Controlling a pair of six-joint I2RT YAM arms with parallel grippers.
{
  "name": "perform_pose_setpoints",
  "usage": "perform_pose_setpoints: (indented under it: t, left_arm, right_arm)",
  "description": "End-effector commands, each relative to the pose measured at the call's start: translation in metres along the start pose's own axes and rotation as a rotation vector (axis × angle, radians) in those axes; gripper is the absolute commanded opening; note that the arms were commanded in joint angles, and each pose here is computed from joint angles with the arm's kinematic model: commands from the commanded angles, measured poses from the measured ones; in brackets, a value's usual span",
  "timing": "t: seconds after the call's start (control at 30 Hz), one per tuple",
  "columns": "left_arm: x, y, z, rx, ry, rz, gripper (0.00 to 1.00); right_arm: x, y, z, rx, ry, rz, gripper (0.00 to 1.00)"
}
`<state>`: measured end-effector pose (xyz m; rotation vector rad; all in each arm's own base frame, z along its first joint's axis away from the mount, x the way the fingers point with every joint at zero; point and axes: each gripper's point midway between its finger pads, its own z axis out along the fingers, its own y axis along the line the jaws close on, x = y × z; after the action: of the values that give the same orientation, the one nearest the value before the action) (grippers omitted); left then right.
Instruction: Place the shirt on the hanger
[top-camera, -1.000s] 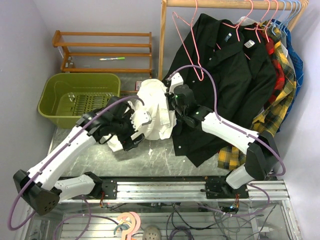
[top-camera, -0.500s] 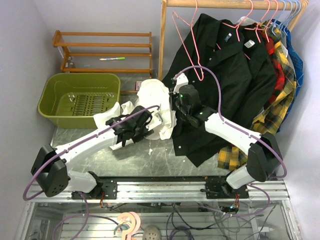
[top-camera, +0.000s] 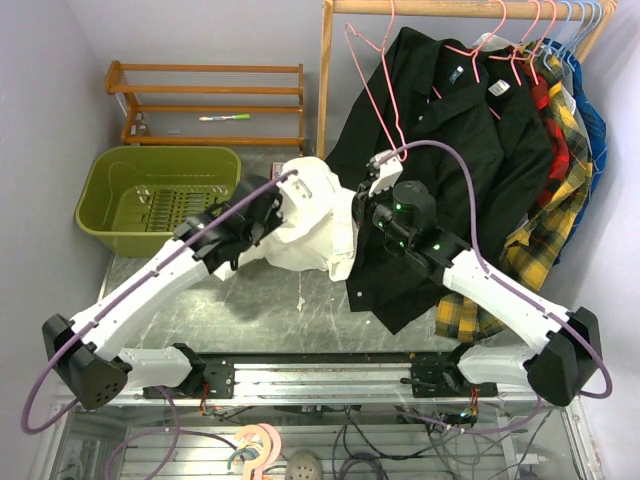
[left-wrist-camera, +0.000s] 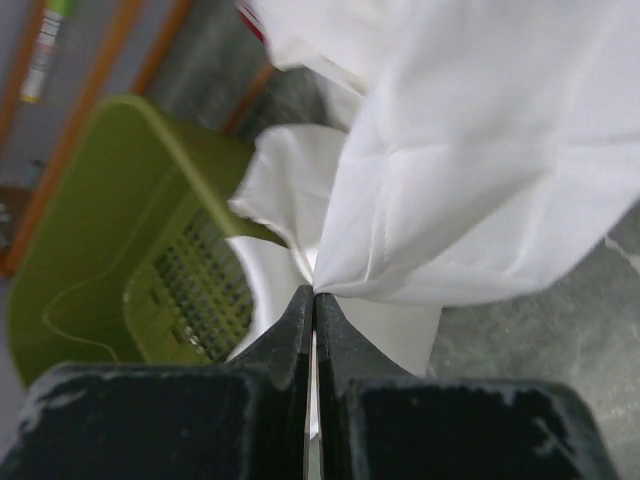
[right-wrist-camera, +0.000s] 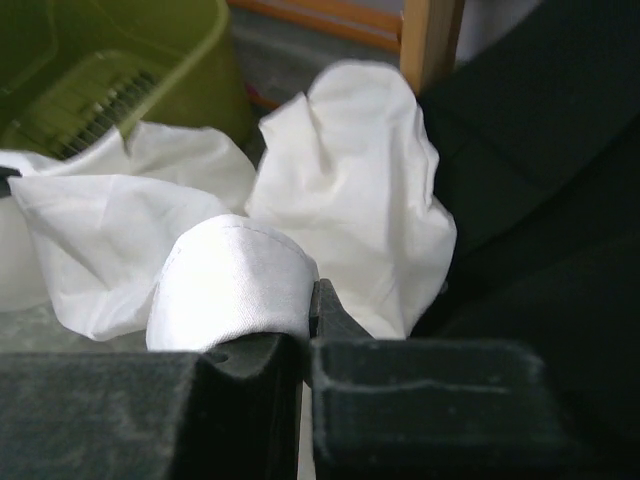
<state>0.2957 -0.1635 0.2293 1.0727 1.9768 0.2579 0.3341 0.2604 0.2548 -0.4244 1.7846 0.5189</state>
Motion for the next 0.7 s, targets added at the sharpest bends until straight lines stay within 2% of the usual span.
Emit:
perform_pose_setpoints:
  t: [0.0, 0.13, 0.37, 0.67]
  left_arm:
    - [-0.039, 0.047, -0.047, -0.063, -0.115, -0.048, 0.07]
    - [-0.088, 0.096, -0.098, -0.132, -0.263, -0.114, 0.07]
    - [-0.151, 0.172, -0.204, -0.288, -0.553, -0.203, 0.07]
    - [-0.205, 0.234, -0.322, -0.441, -0.936, -0.305, 0.07]
  right_arm:
    - [-0.054, 0.013, -0.017, -0.061, -0.092, -0.003, 0.00]
    - [-0.109, 0.027, -0.038, -0.114, -0.181, -0.022, 0.00]
    - [-0.247, 0.051, -0.095, -0.185, -0.447, -0.093, 0.00]
    - [-0.411, 0.078, -0.160, -0.242, -0.807, -0.170, 0.00]
